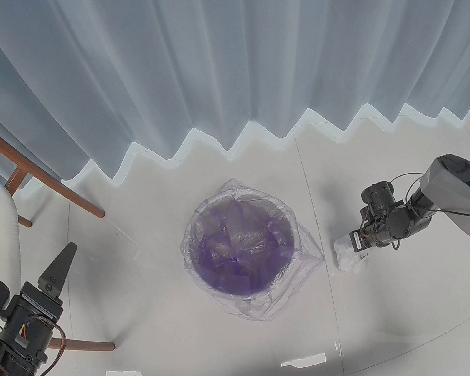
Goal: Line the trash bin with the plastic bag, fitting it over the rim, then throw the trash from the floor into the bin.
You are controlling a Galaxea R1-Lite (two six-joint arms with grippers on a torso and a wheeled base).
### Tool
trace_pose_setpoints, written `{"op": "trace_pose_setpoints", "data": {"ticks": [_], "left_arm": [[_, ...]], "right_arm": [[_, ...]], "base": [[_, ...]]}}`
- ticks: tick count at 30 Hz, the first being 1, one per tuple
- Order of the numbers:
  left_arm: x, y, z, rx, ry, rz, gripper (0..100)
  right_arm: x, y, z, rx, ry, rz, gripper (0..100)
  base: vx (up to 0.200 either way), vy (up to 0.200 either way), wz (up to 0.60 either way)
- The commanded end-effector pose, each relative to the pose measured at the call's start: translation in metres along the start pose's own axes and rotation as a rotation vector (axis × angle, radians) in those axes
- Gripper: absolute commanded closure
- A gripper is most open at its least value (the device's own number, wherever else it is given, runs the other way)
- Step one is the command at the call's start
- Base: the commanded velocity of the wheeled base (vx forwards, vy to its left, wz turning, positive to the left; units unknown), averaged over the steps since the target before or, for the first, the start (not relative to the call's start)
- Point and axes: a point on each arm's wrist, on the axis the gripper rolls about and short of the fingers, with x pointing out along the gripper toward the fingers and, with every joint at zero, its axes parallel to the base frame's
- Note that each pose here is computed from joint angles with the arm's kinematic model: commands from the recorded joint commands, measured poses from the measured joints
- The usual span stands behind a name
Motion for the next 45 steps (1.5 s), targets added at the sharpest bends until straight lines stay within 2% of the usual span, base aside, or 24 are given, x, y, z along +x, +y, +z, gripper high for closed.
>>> {"op": "trace_pose_setpoints", "data": {"ticks": [1, 6, 9, 10, 12, 13, 15, 16, 17, 20, 23, 27, 32, 35, 39, 45], "left_arm": [[-0.007, -0.003, 0.006, -0.001, -0.032, -0.023, 0], [-0.015, 0.000, 0.000, 0.016, 0.006, -0.027, 0], [-0.016, 0.003, -0.002, 0.042, 0.018, -0.013, 0], [-0.016, 0.004, -0.003, 0.056, 0.028, -0.004, 0], [-0.015, 0.004, -0.003, 0.059, 0.032, -0.001, 0], [-0.015, 0.006, -0.003, 0.091, 0.033, 0.012, 0], [-0.015, 0.007, -0.003, 0.107, 0.033, 0.017, 0], [-0.014, 0.008, -0.002, 0.122, 0.032, 0.021, 0], [-0.014, 0.008, -0.002, 0.127, 0.031, 0.022, 0], [-0.011, 0.006, 0.002, 0.129, 0.007, 0.011, 0], [-0.011, 0.007, 0.005, 0.131, -0.010, 0.019, 0], [-0.012, 0.008, 0.005, 0.130, -0.013, 0.032, 0], [-0.012, 0.009, 0.004, 0.129, -0.010, 0.038, 0], [-0.011, 0.009, 0.004, 0.130, -0.004, 0.040, 0], [-0.007, 0.011, 0.003, 0.130, 0.003, 0.046, 0], [-0.009, 0.012, 0.001, 0.129, 0.012, 0.051, 0]], "right_arm": [[-0.061, -0.007, 0.035, 0.092, -0.111, 0.027, 100], [-0.145, -0.012, 0.054, 0.264, -0.236, 0.054, 100], [-0.184, -0.009, 0.058, 0.321, -0.299, 0.078, 100], [-0.214, -0.003, 0.059, 0.341, -0.357, 0.107, 100], [-0.221, -0.001, 0.059, 0.341, -0.372, 0.115, 100], [-0.255, 0.018, 0.054, 0.326, -0.450, 0.186, 100], [-0.266, 0.033, 0.048, 0.302, -0.477, 0.233, 100], [-0.275, 0.057, 0.038, 0.258, -0.512, 0.321, 100], [-0.277, 0.070, 0.033, 0.239, -0.525, 0.371, 100], [-0.280, 0.105, 0.012, 0.180, -0.554, 0.545, 100], [-0.269, 0.129, -0.006, 0.119, -0.550, 0.618, 100], [-0.239, 0.146, -0.016, 0.055, -0.567, 0.627, 100], [-0.206, 0.153, -0.021, -0.011, -0.619, 0.608, 100], [-0.171, 0.159, -0.035, -0.067, -0.645, 0.590, 100], [-0.147, 0.168, -0.033, -0.073, -0.699, 0.600, 100], [-0.137, 0.174, -0.025, -0.067, -0.733, 0.603, 100]], "base": [[0.000, 0.000, 0.00], [0.000, 0.000, 0.00], [0.000, 0.000, 0.00], [0.000, 0.000, 0.00], [0.000, 0.000, 0.00], [0.000, 0.000, 0.00], [0.000, 0.000, 0.00], [0.000, 0.000, 0.00], [0.000, 0.000, 0.00], [0.000, 0.000, 0.00], [0.000, 0.000, 0.00], [0.000, 0.000, 0.00], [0.000, 0.000, 0.00], [0.000, 0.000, 0.00], [0.000, 0.000, 0.00], [0.000, 0.000, 0.00]]}}
